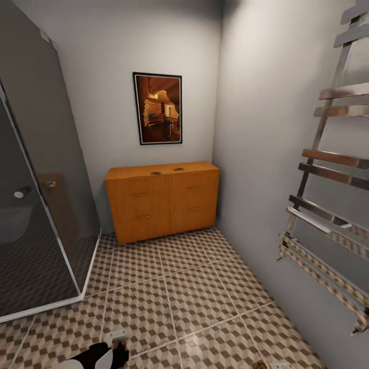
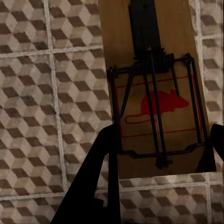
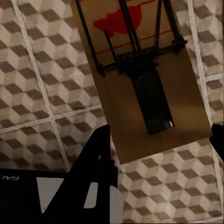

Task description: Take the four mousetraps from the cabinet in the bathroom and place them on the bathroom floor. Make sure all four end up on the same floor surface, and ensure that at least two of them are either under or directly next to the same bathroom sink.

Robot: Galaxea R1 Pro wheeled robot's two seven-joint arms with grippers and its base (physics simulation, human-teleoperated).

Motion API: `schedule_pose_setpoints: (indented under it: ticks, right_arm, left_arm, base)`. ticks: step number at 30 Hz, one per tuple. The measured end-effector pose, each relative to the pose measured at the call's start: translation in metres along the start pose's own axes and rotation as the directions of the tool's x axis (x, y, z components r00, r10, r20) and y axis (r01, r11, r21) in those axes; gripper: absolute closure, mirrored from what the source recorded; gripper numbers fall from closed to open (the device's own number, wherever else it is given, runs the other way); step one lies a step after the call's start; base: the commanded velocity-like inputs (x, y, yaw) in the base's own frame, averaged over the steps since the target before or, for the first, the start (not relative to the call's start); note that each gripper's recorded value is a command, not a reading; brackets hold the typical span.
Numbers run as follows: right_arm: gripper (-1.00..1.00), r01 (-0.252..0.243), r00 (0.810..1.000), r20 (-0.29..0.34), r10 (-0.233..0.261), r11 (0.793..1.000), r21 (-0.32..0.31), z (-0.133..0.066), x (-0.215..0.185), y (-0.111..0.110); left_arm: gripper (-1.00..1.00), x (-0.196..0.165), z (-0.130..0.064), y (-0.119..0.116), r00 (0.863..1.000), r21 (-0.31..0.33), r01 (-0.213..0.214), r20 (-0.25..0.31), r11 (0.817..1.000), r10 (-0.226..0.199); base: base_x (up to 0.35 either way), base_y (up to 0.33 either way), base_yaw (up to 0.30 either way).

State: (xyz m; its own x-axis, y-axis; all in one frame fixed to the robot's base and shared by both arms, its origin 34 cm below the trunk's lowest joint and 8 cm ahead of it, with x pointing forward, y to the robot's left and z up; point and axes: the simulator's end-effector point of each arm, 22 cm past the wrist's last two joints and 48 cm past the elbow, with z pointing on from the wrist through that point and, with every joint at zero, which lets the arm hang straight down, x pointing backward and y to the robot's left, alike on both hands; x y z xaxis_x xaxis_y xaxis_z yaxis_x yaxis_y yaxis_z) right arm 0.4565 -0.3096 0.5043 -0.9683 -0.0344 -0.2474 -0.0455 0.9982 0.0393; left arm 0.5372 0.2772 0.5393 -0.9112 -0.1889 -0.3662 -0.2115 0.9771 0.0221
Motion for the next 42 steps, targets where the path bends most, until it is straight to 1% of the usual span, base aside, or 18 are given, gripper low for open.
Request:
schedule_pose_setpoints:
  ticks: [5,10,15,23,29,42]
  right_arm:
    - [1.00,-0.019,1.000,0.002,0.019,1.000,-0.003,0.0000,-0.0003,0.0009]
    - [1.00,-0.021,1.000,0.002,0.021,1.000,-0.004,0.0001,-0.0003,0.0013]
    - [1.00,-0.021,1.000,0.002,0.021,1.000,-0.006,0.0001,-0.0003,0.0021]
    - [1.00,-0.022,1.000,0.000,0.022,1.000,-0.014,0.0001,-0.0001,0.0038]
    - [1.00,-0.022,1.000,0.001,0.022,1.000,-0.011,-0.0001,0.0000,0.0033]
    - [1.00,-0.021,1.000,0.002,0.021,1.000,-0.008,-0.0001,-0.0003,0.0032]
  left_arm:
    - [1.00,-0.0015,-0.0001,-0.0014,1.000,0.003,0.002,0.007,1.000,-0.002]
    - [1.00,-0.0017,-0.0001,-0.0016,1.000,0.003,0.003,0.008,1.000,-0.003]
    - [1.00,-0.0023,0.0002,0.0033,1.000,-0.003,0.006,0.008,1.000,-0.006]
    - [1.00,-0.0020,0.0000,0.0006,1.000,0.002,0.003,0.007,1.000,-0.003]
    - [1.00,-0.0025,-0.0004,0.0006,1.000,0.002,0.003,0.009,1.000,-0.003]
    - [1.00,-0.0028,-0.0007,-0.0017,1.000,0.004,0.003,0.011,1.000,-0.003]
  base:
    - [-0.350,0.000,-0.295]
    - [-0.350,0.000,-0.295]
    - [-0.350,0.000,-0.295]
    - [-0.335,0.000,-0.295]
    - [-0.088,0.000,-0.295]
    - [-0.003,0.000,-0.294]
